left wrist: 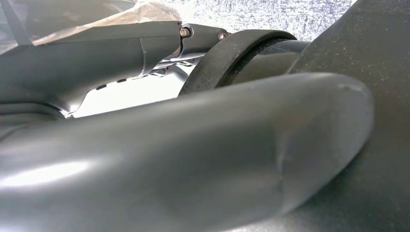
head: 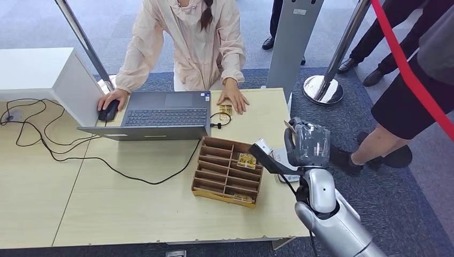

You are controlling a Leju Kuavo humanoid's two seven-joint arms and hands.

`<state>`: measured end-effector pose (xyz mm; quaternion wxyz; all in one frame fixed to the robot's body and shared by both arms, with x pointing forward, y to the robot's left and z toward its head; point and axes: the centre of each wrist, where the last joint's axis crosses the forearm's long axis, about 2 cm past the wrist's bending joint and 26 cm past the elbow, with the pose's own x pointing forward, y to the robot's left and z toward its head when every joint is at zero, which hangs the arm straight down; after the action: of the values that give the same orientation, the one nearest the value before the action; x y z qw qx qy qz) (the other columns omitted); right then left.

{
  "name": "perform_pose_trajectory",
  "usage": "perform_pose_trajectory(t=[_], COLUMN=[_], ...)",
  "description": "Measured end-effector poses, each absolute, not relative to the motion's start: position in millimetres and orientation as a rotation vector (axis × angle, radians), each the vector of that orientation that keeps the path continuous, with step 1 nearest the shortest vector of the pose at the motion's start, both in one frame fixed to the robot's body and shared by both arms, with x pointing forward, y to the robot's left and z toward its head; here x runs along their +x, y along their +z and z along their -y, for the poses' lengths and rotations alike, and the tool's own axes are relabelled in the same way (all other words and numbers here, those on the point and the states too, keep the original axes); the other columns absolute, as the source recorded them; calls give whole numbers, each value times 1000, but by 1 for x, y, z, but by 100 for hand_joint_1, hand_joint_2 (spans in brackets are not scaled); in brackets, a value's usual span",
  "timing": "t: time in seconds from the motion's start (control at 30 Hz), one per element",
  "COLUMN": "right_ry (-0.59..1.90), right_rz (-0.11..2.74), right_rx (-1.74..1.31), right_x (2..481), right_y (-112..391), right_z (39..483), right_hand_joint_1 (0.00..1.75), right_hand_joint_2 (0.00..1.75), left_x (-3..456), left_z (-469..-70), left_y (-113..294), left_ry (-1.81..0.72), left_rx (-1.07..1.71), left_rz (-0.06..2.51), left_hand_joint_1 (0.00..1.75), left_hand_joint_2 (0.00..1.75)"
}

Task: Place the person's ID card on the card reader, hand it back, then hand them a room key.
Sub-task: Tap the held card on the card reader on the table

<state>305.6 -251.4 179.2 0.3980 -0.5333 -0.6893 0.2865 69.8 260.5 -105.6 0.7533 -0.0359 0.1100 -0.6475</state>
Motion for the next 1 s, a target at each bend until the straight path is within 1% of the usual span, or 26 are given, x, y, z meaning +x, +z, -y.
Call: perform_pose_trajectory(t=[0.5,0.73,1.0], right_ry=[771,797,832], right_rz=[1652,1607,1544], right_rx=[-1330,-1280,-1211], right_x=[301,297,294], right_y=[160,144,121], right_z=[259,255,249], right_hand_joint_1=[162,156,155], right_hand_joint_2=[175,175,175], left_x=[70,70,70], left_z=[-260,-260,-260], left_y=[-106,-105,-105], left_ry=[-1414,-1414,-1413], left_rx=[-74,-70,-69], left_rz=[-246,-250,-249], left_hand_joint_1=[0,0,0], left_hand_joint_2=[0,0,0])
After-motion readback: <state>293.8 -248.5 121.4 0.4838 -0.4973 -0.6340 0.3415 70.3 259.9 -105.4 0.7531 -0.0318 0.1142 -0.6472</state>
